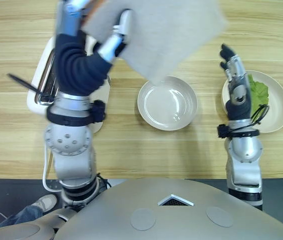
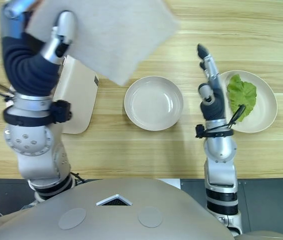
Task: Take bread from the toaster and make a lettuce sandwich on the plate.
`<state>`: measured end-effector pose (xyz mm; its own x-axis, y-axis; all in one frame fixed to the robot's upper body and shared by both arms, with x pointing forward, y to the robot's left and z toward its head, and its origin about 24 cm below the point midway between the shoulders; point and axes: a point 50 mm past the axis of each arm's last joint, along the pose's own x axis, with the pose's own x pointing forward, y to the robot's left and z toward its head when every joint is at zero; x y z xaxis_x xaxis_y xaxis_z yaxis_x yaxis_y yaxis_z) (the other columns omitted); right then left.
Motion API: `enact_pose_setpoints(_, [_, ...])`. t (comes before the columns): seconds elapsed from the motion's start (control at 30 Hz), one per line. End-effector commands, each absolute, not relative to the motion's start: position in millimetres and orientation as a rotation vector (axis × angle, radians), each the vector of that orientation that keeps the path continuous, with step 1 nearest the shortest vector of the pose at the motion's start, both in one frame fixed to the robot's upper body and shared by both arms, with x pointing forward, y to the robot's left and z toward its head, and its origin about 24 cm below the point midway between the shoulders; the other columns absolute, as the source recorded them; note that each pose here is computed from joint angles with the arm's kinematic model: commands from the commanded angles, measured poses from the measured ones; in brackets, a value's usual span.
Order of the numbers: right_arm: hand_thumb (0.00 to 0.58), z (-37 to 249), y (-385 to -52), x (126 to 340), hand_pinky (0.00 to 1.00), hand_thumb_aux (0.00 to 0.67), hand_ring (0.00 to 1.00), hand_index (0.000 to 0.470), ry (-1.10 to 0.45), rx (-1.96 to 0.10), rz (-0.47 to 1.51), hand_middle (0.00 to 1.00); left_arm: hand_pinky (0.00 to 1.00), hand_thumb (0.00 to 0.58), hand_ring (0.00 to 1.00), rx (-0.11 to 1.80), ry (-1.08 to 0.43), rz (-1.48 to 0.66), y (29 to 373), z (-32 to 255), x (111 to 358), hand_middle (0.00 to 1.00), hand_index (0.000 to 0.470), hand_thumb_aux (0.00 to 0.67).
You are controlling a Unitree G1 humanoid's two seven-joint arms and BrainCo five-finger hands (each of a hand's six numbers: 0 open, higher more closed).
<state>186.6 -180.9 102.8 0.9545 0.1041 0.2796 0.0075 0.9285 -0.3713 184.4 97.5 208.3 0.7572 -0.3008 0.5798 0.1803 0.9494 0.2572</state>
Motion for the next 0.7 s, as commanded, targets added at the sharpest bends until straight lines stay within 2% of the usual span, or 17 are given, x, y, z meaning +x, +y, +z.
enact_pose_setpoints(0.03, [0.0,122.6,-219.6,198.9,0.0,0.0,0.0,0.0,-0.293,-0.489,-0.073,0.0,1.0,0.58,1.0,0.144,-0.405,-0.553,47.8,161.9,201.5,1.0,0.47,0.67])
enact_pose_setpoints(0.13, [0.0,130.4,-256.3,205.8,0.0,0.0,0.0,0.0,-0.235,-0.612,-0.171,0.0,1.0,0.58,1.0,0.208,-0.219,-0.639,35.2,113.2,210.2,1.0,0.47,0.67])
enact_pose_setpoints(0.23, [0.0,130.0,-291.3,210.8,0.0,0.0,0.0,0.0,-0.152,-0.747,-0.232,0.0,1.0,0.58,1.0,0.282,-0.145,-0.614,39.5,84.2,219.0,1.0,0.47,0.67])
enact_pose_setpoints(0.4, [0.0,121.6,-334.1,214.8,0.0,0.0,0.0,0.0,-0.038,-0.981,-0.281,0.0,1.0,0.58,1.0,0.351,-0.117,-0.549,50.2,63.8,233.4,1.0,0.47,0.67])
enact_pose_setpoints(0.47, [0.0,109.1,-347.1,213.5,0.0,0.0,0.0,0.0,0.028,-1.034,-0.279,0.0,1.0,0.58,1.0,0.348,-0.119,-0.528,52.7,61.6,237.7,1.0,0.47,0.67])
enact_pose_setpoints(0.7, [0.0,63.3,-358.2,213.2,0.0,0.0,0.0,0.0,0.192,-1.256,-0.153,0.0,1.0,0.58,1.0,0.414,-0.061,-0.513,60.6,45.4,242.5,1.0,0.47,0.67])
